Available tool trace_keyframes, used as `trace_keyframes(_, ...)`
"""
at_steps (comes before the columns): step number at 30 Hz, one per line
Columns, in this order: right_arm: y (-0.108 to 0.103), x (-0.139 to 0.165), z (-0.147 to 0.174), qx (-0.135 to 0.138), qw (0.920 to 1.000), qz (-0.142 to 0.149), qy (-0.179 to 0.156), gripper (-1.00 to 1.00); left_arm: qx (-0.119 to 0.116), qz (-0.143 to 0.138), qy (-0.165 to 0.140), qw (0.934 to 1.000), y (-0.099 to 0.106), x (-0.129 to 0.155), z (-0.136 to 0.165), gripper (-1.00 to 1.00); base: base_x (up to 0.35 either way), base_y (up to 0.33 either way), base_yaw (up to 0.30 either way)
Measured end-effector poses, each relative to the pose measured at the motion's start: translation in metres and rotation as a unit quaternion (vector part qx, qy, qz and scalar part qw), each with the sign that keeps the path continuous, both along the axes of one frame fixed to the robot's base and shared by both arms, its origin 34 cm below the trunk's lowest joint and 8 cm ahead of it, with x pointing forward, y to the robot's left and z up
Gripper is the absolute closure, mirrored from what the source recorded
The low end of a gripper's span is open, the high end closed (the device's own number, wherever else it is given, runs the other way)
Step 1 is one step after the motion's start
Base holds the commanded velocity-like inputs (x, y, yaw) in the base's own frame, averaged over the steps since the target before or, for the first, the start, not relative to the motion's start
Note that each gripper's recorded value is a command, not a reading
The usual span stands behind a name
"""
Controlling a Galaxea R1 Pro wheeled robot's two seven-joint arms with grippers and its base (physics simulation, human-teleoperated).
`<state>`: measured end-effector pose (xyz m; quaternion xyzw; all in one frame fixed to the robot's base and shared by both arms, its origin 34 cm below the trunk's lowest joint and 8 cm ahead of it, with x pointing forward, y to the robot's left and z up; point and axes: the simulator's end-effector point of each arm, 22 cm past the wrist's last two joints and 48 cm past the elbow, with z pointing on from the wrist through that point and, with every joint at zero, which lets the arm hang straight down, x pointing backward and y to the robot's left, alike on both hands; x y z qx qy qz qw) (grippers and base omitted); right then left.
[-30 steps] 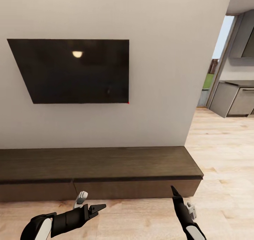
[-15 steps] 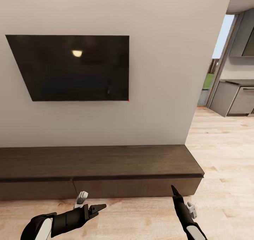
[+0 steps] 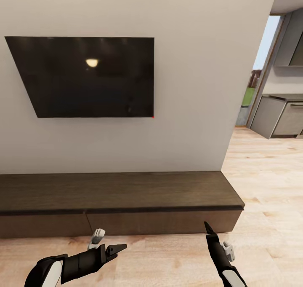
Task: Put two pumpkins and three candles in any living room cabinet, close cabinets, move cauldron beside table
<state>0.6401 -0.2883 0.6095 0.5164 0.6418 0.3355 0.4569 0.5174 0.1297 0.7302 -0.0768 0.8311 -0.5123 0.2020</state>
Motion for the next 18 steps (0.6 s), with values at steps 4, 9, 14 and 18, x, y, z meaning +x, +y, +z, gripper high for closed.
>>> trace_keyframes(4,0.0,-0.001,-0.007,0.0,1.0,0.0,0.0,-1.0,0.0,0.0,0.0,1.0,0.0,-0.001,-0.007,-1.0,0.0,0.0,0.0)
trace_keyframes(9,0.0,-0.001,-0.016,0.0,1.0,0.0,0.0,-1.0,0.0,0.0,-0.001,1.0,0.0,-0.001,-0.016,-1.0,0.0,0.0,0.0)
trace_keyframes(14,0.0,-0.002,-0.025,0.0,1.0,0.0,-0.001,-1.0,0.0,0.0,-0.001,1.0,0.0,-0.002,-0.026,-1.0,0.0,0.0,0.0)
trace_keyframes(18,0.0,-0.003,-0.033,0.0,1.0,0.0,-0.001,-1.0,0.0,0.0,-0.001,1.0,0.0,-0.003,-0.033,-1.0,0.0,0.0,0.0)
